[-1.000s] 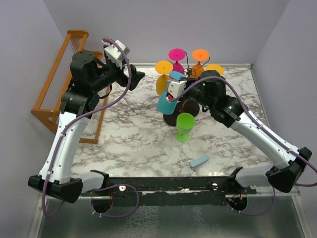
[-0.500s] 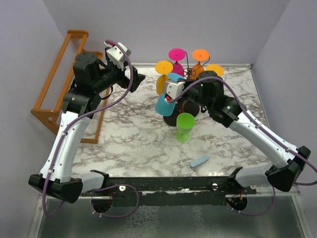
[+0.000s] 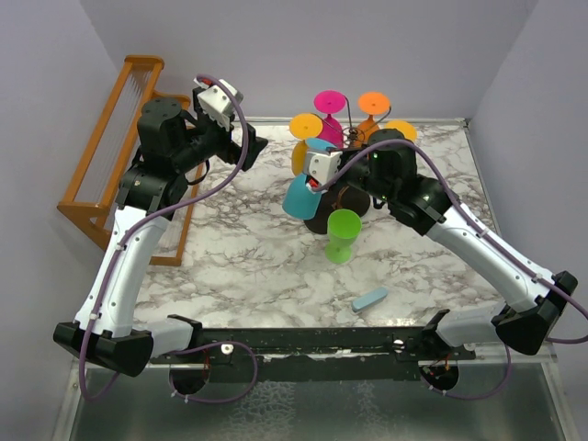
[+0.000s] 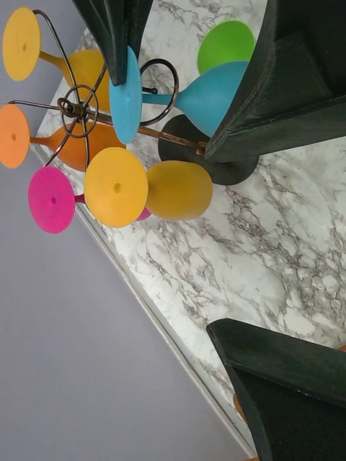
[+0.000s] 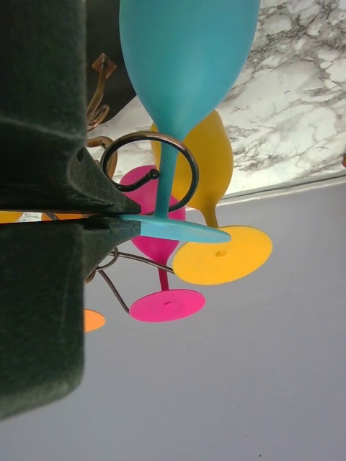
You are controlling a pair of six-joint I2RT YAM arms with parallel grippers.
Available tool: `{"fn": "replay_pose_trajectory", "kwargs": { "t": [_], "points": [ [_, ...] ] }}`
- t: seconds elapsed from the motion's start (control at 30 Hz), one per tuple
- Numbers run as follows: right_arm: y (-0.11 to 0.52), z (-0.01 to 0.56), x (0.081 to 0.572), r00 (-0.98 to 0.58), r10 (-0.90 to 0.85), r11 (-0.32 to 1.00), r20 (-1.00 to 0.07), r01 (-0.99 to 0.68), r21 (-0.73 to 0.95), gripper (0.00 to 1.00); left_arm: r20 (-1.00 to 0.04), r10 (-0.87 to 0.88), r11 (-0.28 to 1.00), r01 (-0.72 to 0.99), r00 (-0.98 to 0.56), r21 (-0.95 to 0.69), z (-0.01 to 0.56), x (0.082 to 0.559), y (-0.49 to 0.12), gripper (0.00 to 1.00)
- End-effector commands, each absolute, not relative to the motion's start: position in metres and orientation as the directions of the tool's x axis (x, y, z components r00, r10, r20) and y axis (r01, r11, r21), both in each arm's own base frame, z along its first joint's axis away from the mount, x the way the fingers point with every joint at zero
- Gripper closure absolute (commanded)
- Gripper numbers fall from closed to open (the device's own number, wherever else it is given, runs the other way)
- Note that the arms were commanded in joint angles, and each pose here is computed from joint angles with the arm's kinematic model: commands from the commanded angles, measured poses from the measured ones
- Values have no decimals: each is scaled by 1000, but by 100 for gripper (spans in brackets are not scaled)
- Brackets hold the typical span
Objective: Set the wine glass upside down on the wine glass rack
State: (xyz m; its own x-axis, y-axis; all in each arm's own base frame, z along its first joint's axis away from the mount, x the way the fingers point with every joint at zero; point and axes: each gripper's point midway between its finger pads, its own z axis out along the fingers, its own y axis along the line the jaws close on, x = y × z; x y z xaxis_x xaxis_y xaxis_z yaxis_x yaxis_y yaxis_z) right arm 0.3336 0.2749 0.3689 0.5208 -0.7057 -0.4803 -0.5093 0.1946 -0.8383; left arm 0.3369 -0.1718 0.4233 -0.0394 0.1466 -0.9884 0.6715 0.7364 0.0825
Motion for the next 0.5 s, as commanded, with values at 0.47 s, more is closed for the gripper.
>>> {"fn": "replay_pose_trajectory", "kwargs": {
  "t": [0.47],
  "points": [
    [277, 386, 317, 558, -665, 188, -496, -518, -834, 99, -988, 153, 764, 637, -20, 106, 426, 340, -163, 6]
  ]
}}
